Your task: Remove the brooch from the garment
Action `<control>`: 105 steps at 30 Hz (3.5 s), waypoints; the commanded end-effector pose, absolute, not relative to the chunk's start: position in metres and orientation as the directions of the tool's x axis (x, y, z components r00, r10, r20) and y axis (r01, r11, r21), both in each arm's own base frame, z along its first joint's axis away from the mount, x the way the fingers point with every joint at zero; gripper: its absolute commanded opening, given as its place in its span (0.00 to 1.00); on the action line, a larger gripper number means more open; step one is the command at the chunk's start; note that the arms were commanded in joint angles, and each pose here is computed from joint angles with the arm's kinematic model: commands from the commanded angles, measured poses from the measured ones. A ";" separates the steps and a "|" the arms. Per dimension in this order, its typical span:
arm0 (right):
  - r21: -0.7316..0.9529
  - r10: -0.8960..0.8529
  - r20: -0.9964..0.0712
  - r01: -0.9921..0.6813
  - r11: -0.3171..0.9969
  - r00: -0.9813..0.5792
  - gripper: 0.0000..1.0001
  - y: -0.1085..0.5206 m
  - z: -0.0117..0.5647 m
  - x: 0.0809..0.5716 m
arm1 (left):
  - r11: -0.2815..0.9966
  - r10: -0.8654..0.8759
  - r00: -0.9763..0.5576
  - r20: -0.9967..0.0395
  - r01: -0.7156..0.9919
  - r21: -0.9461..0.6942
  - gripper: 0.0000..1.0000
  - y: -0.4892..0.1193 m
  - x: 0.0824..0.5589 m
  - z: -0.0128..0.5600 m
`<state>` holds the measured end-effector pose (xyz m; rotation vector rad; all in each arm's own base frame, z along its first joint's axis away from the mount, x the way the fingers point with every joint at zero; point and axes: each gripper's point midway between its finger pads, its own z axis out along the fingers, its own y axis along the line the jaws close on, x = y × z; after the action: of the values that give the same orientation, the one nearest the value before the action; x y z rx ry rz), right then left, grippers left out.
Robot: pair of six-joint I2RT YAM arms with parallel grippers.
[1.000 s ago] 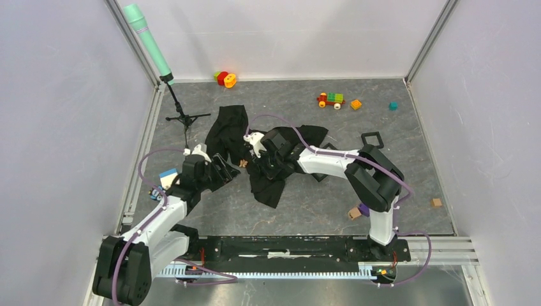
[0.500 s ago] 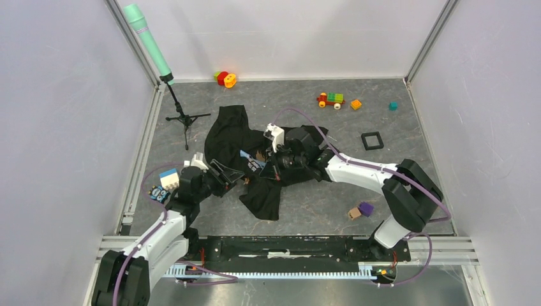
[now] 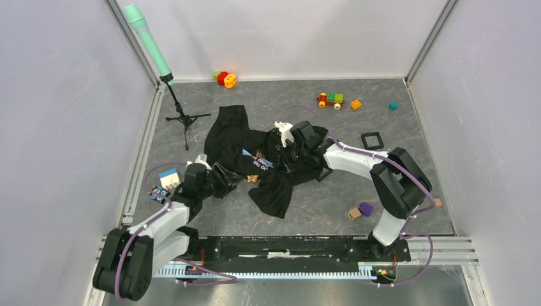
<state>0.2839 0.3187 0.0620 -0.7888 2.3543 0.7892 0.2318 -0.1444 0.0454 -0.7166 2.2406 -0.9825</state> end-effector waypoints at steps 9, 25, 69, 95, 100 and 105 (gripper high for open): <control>0.104 -0.470 -0.745 -0.779 0.619 -0.473 0.56 0.320 0.123 0.284 | 0.676 -0.583 -0.672 -0.457 -0.088 -0.732 0.52 -0.154 0.287 0.063; 0.042 -0.519 -0.723 -0.778 0.626 -0.456 0.83 0.379 0.091 0.300 | 0.683 -0.545 -0.689 -0.477 -0.035 -0.730 0.20 -0.169 0.325 0.069; 0.694 0.086 -0.708 -0.667 0.271 -0.701 0.04 0.374 0.129 0.254 | 0.620 -0.404 -0.771 -0.493 0.166 -0.767 0.79 -0.221 0.288 0.154; 0.671 0.124 -0.734 -0.685 0.285 -0.667 0.05 0.369 0.145 0.256 | 0.297 -0.654 -0.723 -0.222 0.025 -0.955 0.73 -0.210 0.234 0.152; 0.671 0.126 -0.735 -0.688 0.277 -0.666 0.05 0.370 0.145 0.255 | 0.301 -0.674 -0.702 -0.230 0.023 -0.953 0.67 -0.209 0.241 0.155; 0.669 0.116 -0.736 -0.692 0.271 -0.667 0.06 0.372 0.145 0.251 | 0.287 -0.690 -0.689 -0.221 0.020 -0.958 0.55 -0.208 0.244 0.157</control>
<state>0.2511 0.3678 0.1188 -0.4888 1.9594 1.4554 0.2336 -0.2065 0.1364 -0.5769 2.0215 -1.4072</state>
